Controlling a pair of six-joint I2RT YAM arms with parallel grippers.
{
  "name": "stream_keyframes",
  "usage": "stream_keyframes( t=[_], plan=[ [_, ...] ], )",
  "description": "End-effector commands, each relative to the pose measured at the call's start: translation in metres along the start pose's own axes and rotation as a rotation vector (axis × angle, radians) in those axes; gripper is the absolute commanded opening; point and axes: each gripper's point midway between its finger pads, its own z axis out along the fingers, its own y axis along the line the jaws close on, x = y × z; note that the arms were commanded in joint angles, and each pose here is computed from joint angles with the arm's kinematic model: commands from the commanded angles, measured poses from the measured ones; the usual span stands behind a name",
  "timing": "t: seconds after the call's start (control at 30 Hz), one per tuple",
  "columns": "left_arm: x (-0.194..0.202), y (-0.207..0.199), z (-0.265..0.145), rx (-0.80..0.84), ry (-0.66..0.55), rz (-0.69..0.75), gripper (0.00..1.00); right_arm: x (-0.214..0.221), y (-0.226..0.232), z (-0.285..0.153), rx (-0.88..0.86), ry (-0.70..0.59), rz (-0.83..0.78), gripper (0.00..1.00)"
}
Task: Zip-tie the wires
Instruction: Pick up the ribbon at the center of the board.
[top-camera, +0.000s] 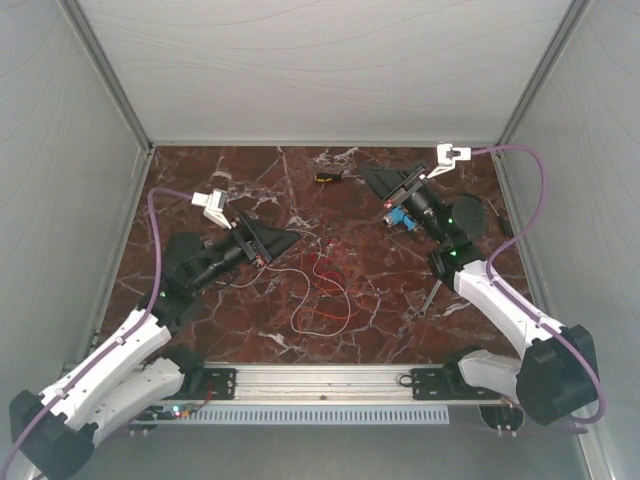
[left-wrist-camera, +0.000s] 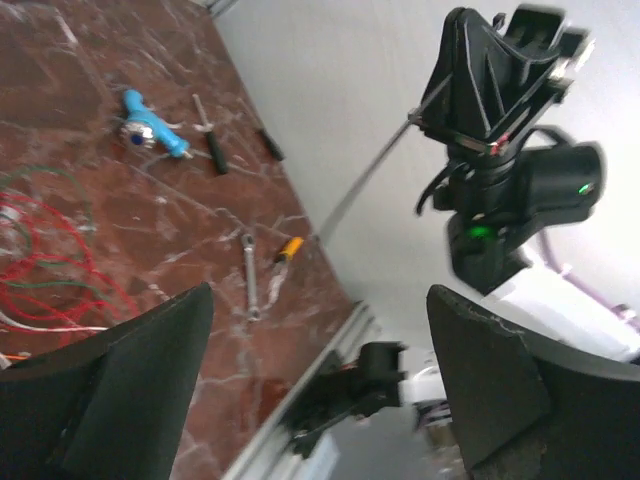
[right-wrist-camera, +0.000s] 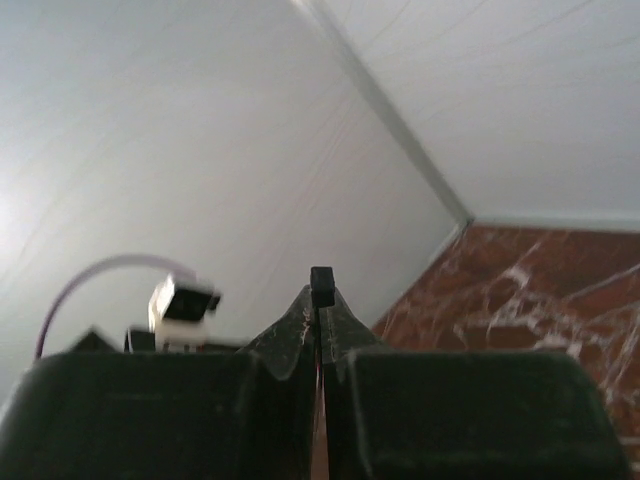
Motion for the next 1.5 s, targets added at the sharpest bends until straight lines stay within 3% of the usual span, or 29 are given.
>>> stream_keyframes(
  t=[0.0,0.1,0.3,0.43,0.73,0.93,0.97,1.03,1.1,1.17,1.2,1.23,1.3,1.47],
  plan=[
    [-0.003,-0.015,-0.004,0.04,0.082,0.376,0.88,0.051,0.026,-0.025,-0.141,0.341,-0.02,0.0],
    [0.012,-0.025,0.004,0.138,0.193,0.417,0.85,0.063,0.038,-0.037,-0.199,0.421,0.012,0.0],
    [0.041,-0.052,0.015,0.376,0.32,0.338,0.73,0.084,0.06,-0.046,-0.269,0.512,0.005,0.0],
    [0.059,-0.055,0.024,0.397,0.398,0.347,0.67,0.089,0.065,-0.048,-0.288,0.543,0.005,0.0],
    [0.072,-0.061,0.036,0.434,0.418,0.3,0.53,0.096,0.075,-0.048,-0.317,0.552,-0.003,0.0],
    [0.079,-0.061,0.044,0.437,0.427,0.264,0.33,0.097,0.076,-0.048,-0.317,0.547,-0.005,0.0],
    [0.08,-0.06,0.046,0.429,0.423,0.261,0.28,0.097,0.076,-0.049,-0.318,0.547,-0.005,0.0],
    [0.079,-0.057,0.048,0.417,0.413,0.255,0.06,0.098,0.076,-0.05,-0.316,0.547,-0.007,0.0],
    [0.077,-0.056,0.05,0.398,0.391,0.243,0.0,0.099,0.075,-0.052,-0.315,0.551,-0.016,0.0],
    [0.074,-0.056,0.051,0.388,0.371,0.227,0.0,0.099,0.07,-0.054,-0.286,0.55,-0.033,0.51],
    [0.073,-0.057,0.05,0.389,0.363,0.22,0.0,0.1,0.067,-0.056,-0.268,0.549,-0.045,0.69],
    [0.073,-0.056,0.048,0.387,0.356,0.211,0.0,0.101,0.063,-0.059,-0.251,0.542,-0.057,0.78],
    [0.07,-0.058,0.047,0.382,0.342,0.203,0.0,0.101,0.058,-0.069,-0.249,0.529,-0.08,0.81],
    [0.074,-0.061,0.043,0.407,0.362,0.212,0.0,0.092,0.064,-0.078,-0.293,0.469,-0.088,0.68]
  ],
)
